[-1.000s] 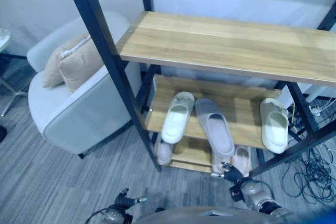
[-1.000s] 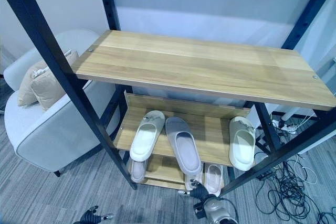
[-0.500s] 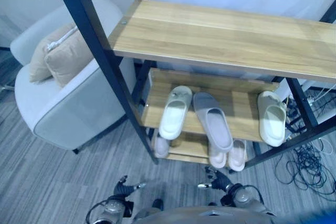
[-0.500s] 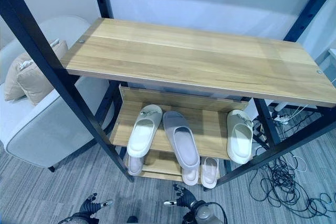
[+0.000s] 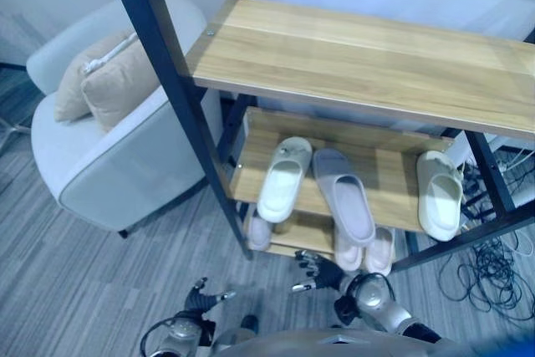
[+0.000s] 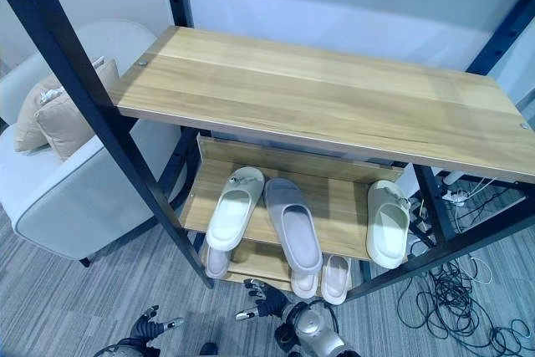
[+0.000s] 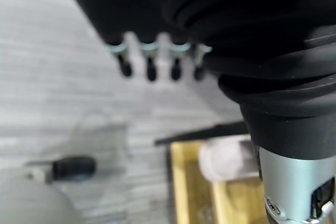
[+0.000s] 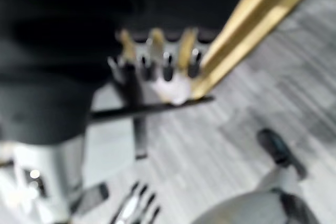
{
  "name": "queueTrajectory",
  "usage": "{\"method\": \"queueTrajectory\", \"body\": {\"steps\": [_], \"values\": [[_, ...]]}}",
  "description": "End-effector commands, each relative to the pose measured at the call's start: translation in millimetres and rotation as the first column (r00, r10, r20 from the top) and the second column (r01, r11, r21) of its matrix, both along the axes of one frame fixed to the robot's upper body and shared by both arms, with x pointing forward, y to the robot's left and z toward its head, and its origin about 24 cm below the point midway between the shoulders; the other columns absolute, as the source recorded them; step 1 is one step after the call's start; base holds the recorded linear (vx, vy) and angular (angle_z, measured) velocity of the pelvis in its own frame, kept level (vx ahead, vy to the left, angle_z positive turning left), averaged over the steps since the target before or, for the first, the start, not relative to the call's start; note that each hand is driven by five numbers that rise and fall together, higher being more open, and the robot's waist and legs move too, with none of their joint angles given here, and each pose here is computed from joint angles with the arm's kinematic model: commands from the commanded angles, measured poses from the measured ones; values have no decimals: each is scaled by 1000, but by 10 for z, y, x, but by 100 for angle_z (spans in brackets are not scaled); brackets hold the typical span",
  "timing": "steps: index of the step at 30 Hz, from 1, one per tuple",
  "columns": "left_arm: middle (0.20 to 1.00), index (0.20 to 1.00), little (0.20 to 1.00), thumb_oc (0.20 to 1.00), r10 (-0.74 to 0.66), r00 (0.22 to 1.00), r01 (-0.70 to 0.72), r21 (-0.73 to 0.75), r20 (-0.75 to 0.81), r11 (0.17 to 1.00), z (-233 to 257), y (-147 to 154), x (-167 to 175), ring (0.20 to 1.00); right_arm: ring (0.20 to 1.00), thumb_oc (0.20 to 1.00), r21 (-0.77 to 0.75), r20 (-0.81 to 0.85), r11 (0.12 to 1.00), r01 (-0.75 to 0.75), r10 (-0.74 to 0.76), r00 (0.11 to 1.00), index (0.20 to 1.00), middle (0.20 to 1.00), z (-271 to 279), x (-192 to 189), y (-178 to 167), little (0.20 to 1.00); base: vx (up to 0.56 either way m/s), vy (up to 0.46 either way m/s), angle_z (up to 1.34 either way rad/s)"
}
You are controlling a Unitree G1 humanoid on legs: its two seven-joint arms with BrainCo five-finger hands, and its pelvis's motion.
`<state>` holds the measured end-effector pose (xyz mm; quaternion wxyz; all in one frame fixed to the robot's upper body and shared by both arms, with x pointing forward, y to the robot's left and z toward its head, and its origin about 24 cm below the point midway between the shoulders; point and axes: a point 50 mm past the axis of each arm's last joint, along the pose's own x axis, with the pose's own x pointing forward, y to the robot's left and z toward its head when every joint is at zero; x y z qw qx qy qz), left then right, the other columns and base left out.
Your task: Arrange the slippers neatly on the shoe rack.
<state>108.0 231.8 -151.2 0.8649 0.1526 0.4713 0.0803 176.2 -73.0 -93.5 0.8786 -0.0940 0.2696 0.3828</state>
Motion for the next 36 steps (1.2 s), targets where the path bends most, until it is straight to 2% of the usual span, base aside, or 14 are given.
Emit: {"method": "queueTrajectory", "body": {"steps": [1,5,7,12,17,20,21,22,25,26,28,32,33,36], "values": [[1000,1000,1000,1000,23,999,-23,-3,35,1000,19,-42,162,1000,1000,1000,112,121,985,-128,115,986,1000,1000,271,73,255,1000,0,0,0],[1000,1000,1000,1000,12,999,-12,0,34,1000,17,-46,152,1000,1000,1000,150,204,965,-213,181,962,1000,1000,465,107,348,1000,0,0,0],[1000,1000,1000,1000,8,999,-8,-4,43,1000,24,-45,163,1000,1000,1000,152,314,954,-259,202,928,1000,1000,680,204,353,1000,0,0,0],[1000,1000,1000,1000,-23,999,23,-10,38,1000,13,-48,99,1000,1000,1000,205,504,932,-298,161,849,1000,1000,1129,277,229,1000,0,0,0],[1000,1000,1000,1000,64,998,-63,-47,10,997,-25,-33,-12,1000,1000,1000,202,639,933,-298,105,762,1000,1000,1456,330,111,1000,4,-3,-1],[1000,1000,1000,1000,82,997,-82,-47,-1,996,-43,-46,-68,1000,1000,1000,194,795,966,-170,-54,605,1000,1000,1820,420,-151,1000,42,-5,-1],[1000,1000,1000,1000,82,997,-82,-47,-1,996,-43,-46,-68,1000,1000,1000,194,795,966,-170,-54,605,1000,1000,1820,420,-152,1000,50,-9,-1],[1000,1000,1000,1000,85,996,-85,-40,1,996,-42,-42,-76,1000,1000,1000,145,833,988,-61,-88,547,1000,1000,1829,507,-280,1000,35,-11,-1],[1000,1000,1000,1000,81,997,-81,-27,-5,996,-43,-25,-107,1000,1000,1000,76,881,985,158,-140,452,1000,1000,1824,677,-575,1000,53,-17,-4],[1000,1000,1000,1000,81,997,-81,-26,-6,996,-44,-25,-111,1000,1000,1000,76,881,985,158,-140,452,1000,1000,1821,676,-575,1000,66,-17,-5],[1000,1000,1000,1000,60,998,-60,-21,-16,998,-48,-17,-137,1000,1000,1000,30,890,961,273,-150,430,1000,1000,1767,790,-765,1000,67,-23,-6],[1000,1000,1000,1000,49,998,-50,-15,-29,999,-50,7,-170,1000,1000,1000,-91,908,918,387,-83,410,1000,1000,1678,887,-965,1000,50,-22,3],[1000,1000,1000,1000,37,999,-37,-4,-39,999,-51,24,-181,1000,1000,1000,-110,887,874,474,-130,444,1000,1000,1537,973,-1095,1000,37,-9,7],[1000,1000,1000,1000,40,998,-40,-6,-47,999,-53,37,-196,1000,1000,1000,-134,878,857,497,-130,461,1000,1000,1495,1029,-1138,1000,26,-5,1]]}}
